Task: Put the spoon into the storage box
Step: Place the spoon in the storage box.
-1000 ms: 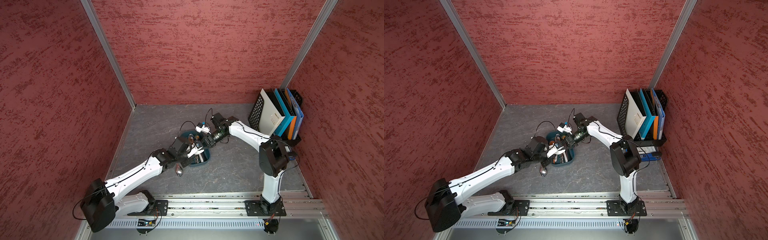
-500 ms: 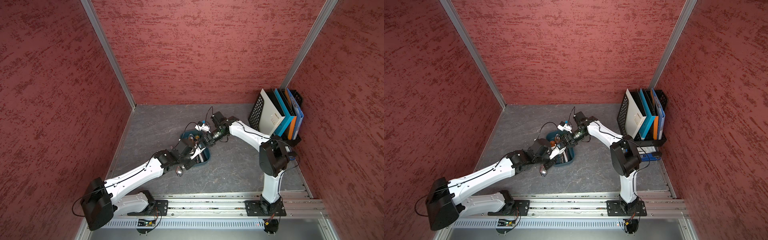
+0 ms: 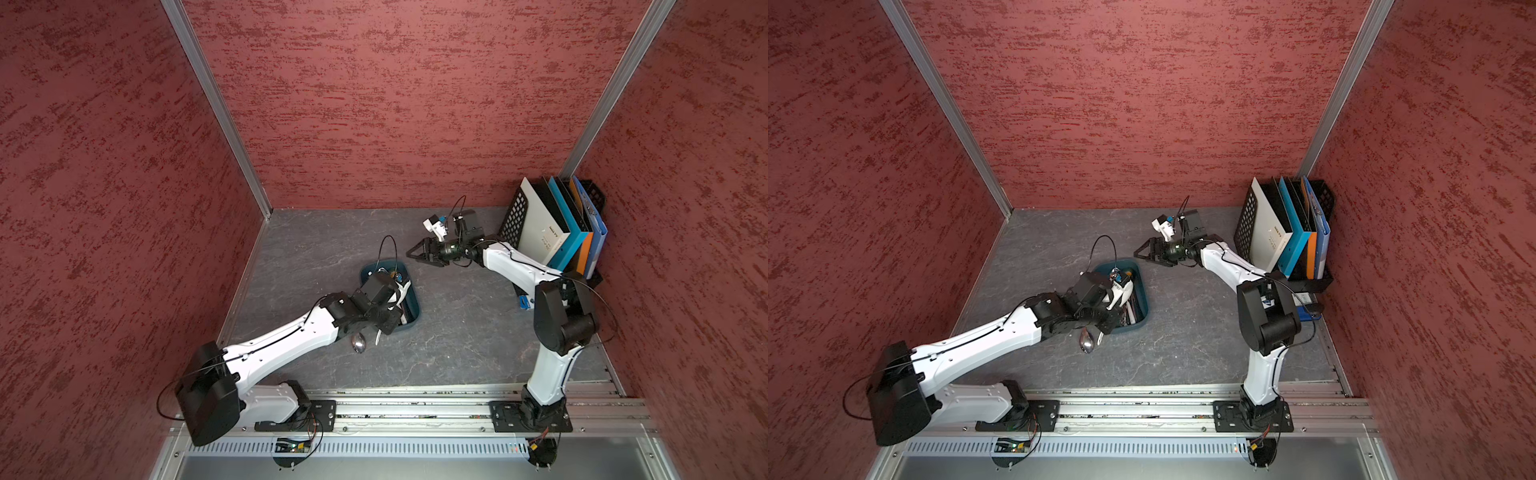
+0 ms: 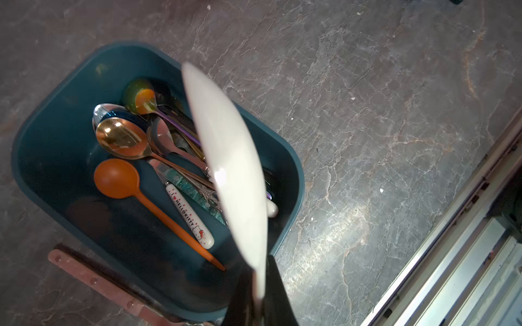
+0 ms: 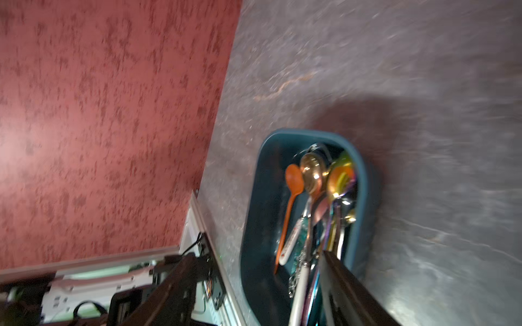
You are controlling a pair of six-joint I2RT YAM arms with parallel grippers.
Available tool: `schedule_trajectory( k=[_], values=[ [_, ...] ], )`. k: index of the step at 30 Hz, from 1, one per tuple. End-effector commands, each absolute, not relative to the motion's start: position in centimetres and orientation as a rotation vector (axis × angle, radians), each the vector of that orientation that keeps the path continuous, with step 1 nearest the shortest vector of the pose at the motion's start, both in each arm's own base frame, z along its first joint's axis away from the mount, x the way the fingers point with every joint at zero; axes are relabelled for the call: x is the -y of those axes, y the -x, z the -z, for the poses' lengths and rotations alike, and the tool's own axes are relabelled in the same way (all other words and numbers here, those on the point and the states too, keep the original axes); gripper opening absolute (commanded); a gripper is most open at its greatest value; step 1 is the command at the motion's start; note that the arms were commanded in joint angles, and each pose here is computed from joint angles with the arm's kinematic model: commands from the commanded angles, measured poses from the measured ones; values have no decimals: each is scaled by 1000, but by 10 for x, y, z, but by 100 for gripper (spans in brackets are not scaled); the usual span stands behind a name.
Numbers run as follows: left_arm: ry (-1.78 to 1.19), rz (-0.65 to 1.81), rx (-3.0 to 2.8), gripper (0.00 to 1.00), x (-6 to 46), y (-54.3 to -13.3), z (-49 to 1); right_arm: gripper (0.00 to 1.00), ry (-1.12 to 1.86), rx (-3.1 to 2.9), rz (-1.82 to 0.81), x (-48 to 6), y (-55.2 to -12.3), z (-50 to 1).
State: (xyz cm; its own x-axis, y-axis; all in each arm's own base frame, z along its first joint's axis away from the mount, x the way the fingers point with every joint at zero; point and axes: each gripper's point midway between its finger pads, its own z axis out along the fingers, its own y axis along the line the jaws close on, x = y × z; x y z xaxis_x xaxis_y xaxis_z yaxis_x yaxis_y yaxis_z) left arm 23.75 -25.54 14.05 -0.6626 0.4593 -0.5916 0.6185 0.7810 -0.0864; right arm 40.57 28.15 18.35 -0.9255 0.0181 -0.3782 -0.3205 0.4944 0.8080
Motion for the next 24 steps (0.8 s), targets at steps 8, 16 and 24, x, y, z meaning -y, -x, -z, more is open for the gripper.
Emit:
schedule_trajectory(
  k=[8,16,24],
  values=[
    [-243,204,-2642,0,222,-309,-119,70,103,-2426,-1103,-237,-400,-169],
    [-120,60,-2790,0,210,-330,-88,70,120,-2484,-1022,-224,-375,-152],
    [-116,-81,-2918,7,209,-331,-61,69,155,-2526,-988,-227,-366,-144]
  ],
)
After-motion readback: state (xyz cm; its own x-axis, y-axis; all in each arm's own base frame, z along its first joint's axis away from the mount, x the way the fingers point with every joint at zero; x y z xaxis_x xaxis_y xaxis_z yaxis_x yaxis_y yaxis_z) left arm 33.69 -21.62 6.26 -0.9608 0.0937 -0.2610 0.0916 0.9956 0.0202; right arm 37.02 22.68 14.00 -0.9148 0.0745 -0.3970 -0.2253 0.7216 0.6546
